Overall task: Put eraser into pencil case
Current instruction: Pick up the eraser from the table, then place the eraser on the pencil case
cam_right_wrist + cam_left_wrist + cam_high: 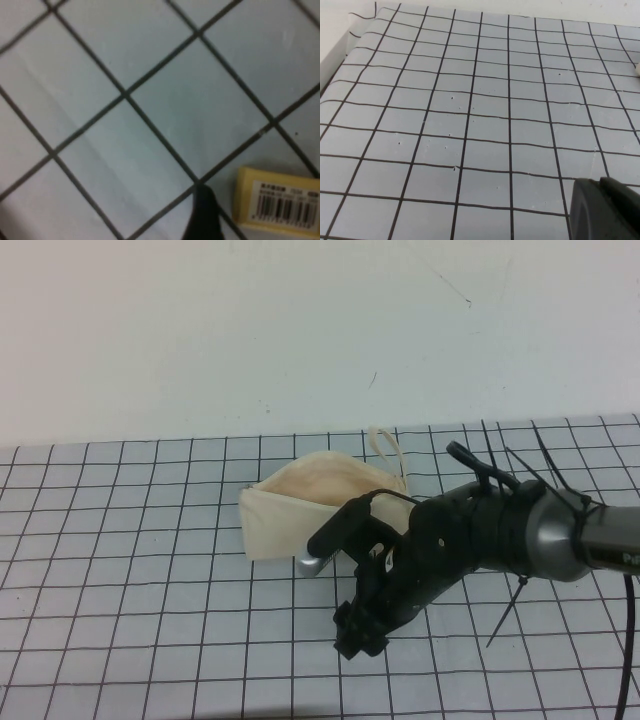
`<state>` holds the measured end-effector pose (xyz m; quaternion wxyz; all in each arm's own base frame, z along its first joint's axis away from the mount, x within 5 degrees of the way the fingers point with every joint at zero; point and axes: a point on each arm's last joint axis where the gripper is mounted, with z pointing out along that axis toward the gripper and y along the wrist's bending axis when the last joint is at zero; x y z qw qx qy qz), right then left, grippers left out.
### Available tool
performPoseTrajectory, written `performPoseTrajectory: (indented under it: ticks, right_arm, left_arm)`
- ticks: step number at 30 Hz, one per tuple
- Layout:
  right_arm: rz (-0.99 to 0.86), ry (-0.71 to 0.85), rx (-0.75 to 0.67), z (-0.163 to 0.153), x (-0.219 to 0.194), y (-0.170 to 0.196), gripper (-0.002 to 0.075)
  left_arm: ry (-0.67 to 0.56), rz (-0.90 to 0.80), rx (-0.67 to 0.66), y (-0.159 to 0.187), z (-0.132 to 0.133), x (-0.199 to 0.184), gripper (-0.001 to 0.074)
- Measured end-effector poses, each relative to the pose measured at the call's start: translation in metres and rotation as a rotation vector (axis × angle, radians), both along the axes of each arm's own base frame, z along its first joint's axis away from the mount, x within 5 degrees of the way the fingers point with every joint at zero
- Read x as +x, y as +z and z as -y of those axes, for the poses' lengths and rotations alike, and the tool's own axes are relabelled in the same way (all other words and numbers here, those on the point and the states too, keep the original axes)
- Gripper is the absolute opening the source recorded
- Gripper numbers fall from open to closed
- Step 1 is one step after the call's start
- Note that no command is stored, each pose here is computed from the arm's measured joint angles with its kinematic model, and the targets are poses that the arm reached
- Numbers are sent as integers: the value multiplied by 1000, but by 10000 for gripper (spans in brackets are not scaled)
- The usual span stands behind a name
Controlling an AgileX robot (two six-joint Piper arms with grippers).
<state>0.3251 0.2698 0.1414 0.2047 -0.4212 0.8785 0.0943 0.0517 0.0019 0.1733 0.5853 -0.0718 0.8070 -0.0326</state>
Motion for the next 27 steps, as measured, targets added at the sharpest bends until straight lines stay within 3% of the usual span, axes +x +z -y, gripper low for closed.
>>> performPoseTrajectory:
  ticks: [3,8,13,20,27]
  right_arm:
    - [-3,22,-13,0,-1,-1,465]
    - [-2,28,-16,0,-1,-1,299]
    - [-9,26,-10,0,-2,3,303]
    - [94,16,117,0,-5,78,303]
    - [387,75,254,-5,5,153,303]
  left_arm:
    - [0,0,0,0,0,0,-1]
    - [0,0,0,0,0,0,-1]
    - [0,0,0,0,0,0,-1]
    - [0,0,0,0,0,0,-1]
    - [0,0,0,0,0,0,-1]
